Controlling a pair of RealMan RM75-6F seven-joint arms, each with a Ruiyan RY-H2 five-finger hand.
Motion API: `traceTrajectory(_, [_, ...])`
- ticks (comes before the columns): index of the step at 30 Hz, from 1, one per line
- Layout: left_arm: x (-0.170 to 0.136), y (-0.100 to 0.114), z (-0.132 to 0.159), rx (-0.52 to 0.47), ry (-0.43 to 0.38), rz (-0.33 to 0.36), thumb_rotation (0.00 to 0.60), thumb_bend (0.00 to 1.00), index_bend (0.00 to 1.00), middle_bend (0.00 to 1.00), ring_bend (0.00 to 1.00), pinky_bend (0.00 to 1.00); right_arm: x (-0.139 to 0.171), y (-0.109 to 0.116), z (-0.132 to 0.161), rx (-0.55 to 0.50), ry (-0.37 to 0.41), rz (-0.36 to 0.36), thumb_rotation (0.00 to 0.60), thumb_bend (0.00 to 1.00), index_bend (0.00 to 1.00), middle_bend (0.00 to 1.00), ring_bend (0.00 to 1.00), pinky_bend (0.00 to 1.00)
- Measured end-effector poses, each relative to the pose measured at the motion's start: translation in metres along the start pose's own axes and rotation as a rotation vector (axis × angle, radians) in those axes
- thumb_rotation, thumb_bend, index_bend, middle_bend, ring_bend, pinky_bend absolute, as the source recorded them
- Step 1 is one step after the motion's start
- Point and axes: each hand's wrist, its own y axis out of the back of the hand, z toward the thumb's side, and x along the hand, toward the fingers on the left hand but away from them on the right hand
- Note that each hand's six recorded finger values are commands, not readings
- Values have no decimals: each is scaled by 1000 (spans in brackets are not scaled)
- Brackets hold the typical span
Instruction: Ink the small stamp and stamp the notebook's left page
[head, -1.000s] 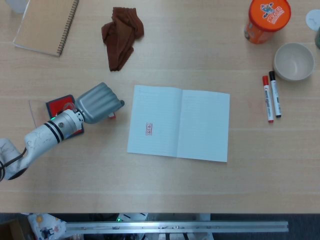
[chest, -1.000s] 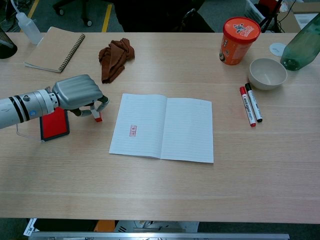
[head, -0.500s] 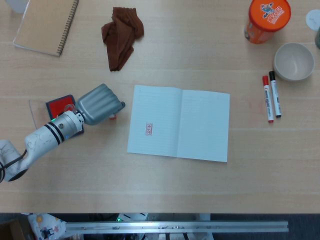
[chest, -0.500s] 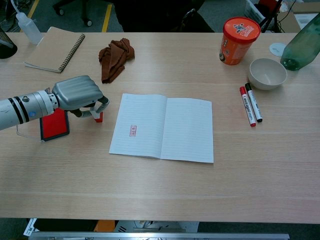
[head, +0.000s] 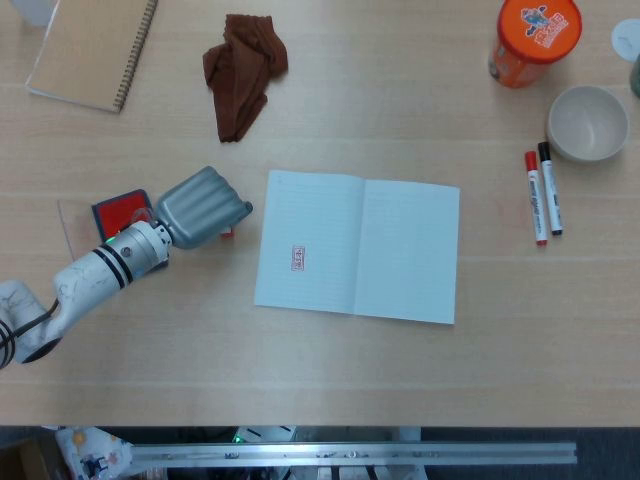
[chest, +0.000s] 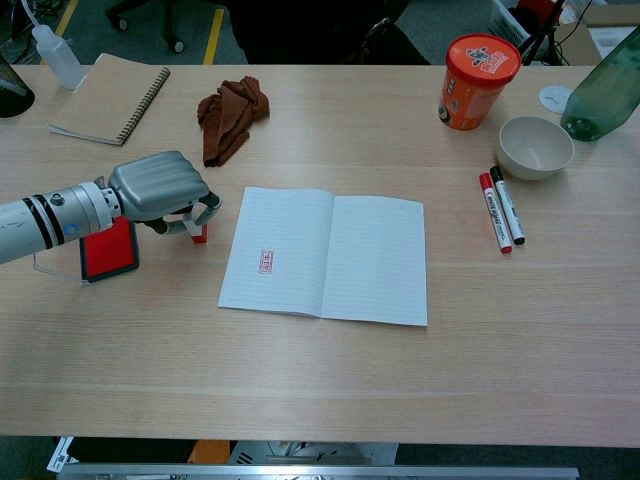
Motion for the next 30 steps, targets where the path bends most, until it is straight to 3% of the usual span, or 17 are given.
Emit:
traceTrajectory(16, [-12,15,-11,-10,25,51,600,299,622,1000,1000,1000,-2,-1,3,-6,10,0,600,216,341,492,511,556])
traceTrajectory(23, [-36,20,-32,11,86,67,600,298,626,1000,1000,1000,-4,-2,7,-10,22,-1,600,216,341,492,511,556])
traceTrajectory(30, [-70,10,-53,27,163,46,600,298,629,1000,1000,1000,-7,-3,11,-12,35,2,600,216,341,492,511,556])
